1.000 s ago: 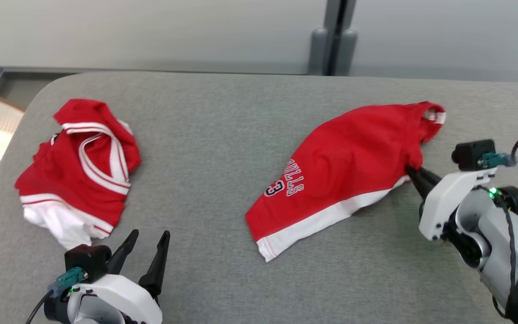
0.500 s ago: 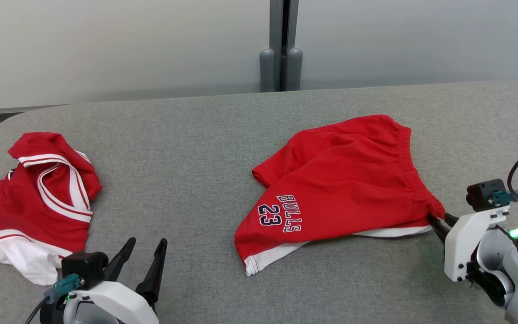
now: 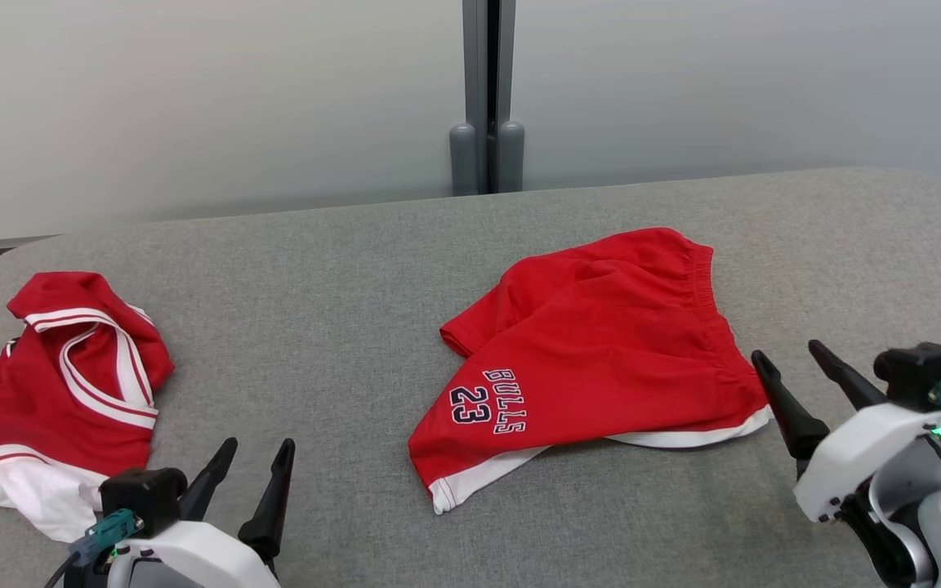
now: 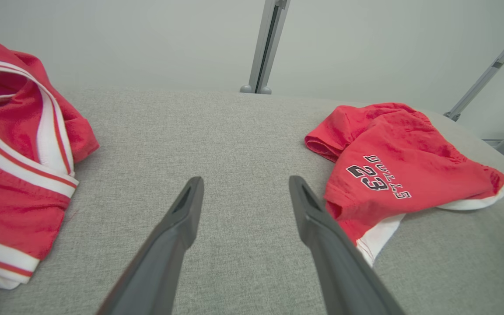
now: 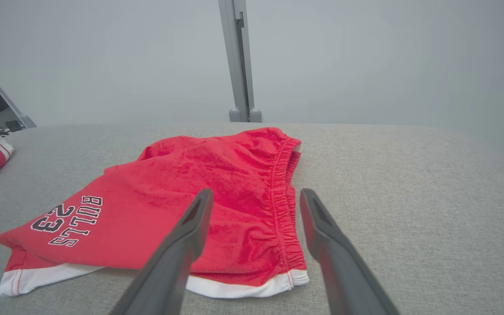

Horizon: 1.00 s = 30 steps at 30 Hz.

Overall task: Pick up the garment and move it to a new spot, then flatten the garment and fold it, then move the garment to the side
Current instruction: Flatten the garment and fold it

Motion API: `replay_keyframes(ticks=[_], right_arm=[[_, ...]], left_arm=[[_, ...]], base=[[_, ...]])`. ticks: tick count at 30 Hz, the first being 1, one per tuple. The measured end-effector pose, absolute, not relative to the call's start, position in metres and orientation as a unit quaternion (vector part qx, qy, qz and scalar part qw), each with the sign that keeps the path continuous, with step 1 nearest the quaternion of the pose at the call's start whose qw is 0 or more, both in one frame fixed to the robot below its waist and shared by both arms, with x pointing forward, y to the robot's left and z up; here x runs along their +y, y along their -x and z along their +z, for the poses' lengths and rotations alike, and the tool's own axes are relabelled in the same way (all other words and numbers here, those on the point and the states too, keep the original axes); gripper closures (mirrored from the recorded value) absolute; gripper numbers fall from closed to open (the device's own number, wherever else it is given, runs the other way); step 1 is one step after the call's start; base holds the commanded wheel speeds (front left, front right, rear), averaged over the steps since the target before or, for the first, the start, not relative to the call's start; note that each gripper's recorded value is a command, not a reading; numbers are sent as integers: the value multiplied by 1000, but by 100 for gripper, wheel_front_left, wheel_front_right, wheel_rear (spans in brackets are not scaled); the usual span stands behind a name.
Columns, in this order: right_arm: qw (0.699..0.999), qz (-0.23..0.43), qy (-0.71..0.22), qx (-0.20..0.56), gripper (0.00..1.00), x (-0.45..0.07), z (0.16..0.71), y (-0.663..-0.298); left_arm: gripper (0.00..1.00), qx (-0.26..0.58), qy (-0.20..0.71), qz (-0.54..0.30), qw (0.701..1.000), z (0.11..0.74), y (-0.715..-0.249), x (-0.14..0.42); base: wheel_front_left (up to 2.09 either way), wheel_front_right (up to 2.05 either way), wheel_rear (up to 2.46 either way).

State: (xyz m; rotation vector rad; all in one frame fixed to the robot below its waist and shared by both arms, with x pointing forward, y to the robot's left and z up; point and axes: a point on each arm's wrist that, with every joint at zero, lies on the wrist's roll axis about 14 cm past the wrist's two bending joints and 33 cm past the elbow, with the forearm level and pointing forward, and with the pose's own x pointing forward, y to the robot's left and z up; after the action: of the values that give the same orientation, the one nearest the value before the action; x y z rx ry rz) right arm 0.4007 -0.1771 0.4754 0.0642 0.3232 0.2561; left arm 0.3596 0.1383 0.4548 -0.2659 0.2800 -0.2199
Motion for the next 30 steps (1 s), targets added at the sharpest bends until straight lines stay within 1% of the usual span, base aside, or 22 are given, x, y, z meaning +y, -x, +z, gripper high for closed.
replay_keyframes(ticks=[4, 7, 12, 15, 16, 17, 18, 23, 26, 30], right_arm=[[987, 111, -46, 105, 0, -176, 491, -391], [989, 100, -60, 91, 0, -172, 491, -382], [989, 88, -67, 98, 0, -170, 483, -377], [989, 85, -66, 101, 0, -171, 482, -378], [989, 85, -66, 101, 0, -171, 482, -378], [990, 78, -63, 103, 0, -176, 481, -379], [990, 76, -60, 105, 0, -178, 482, -380], [991, 60, -46, 108, 0, -193, 483, -381], [992, 49, -44, 107, 0, -202, 484, -381], [991, 40, -48, 119, 0, -207, 476, -378]], left_arm=[[0, 135, 129, -106, 977, 457, -357, 142], [0, 137, 129, -111, 976, 457, -356, 140], [0, 162, 133, -144, 967, 450, -354, 120], [0, 194, 146, -175, 954, 443, -354, 97], [0, 194, 146, -175, 954, 443, -354, 97], [0, 233, 159, -200, 938, 431, -348, 79], [0, 254, 167, -214, 928, 425, -344, 69], [0, 323, 185, -266, 889, 405, -330, 33], [0, 343, 192, -283, 875, 397, -326, 19], [0, 354, 208, -295, 863, 394, -330, 6]], base=[[0, 0, 0], [0, 0, 0], [0, 0, 0], [0, 0, 0], [0, 0, 0], [0, 0, 0], [0, 0, 0], [0, 0, 0], [0, 0, 0], [0, 0, 0]])
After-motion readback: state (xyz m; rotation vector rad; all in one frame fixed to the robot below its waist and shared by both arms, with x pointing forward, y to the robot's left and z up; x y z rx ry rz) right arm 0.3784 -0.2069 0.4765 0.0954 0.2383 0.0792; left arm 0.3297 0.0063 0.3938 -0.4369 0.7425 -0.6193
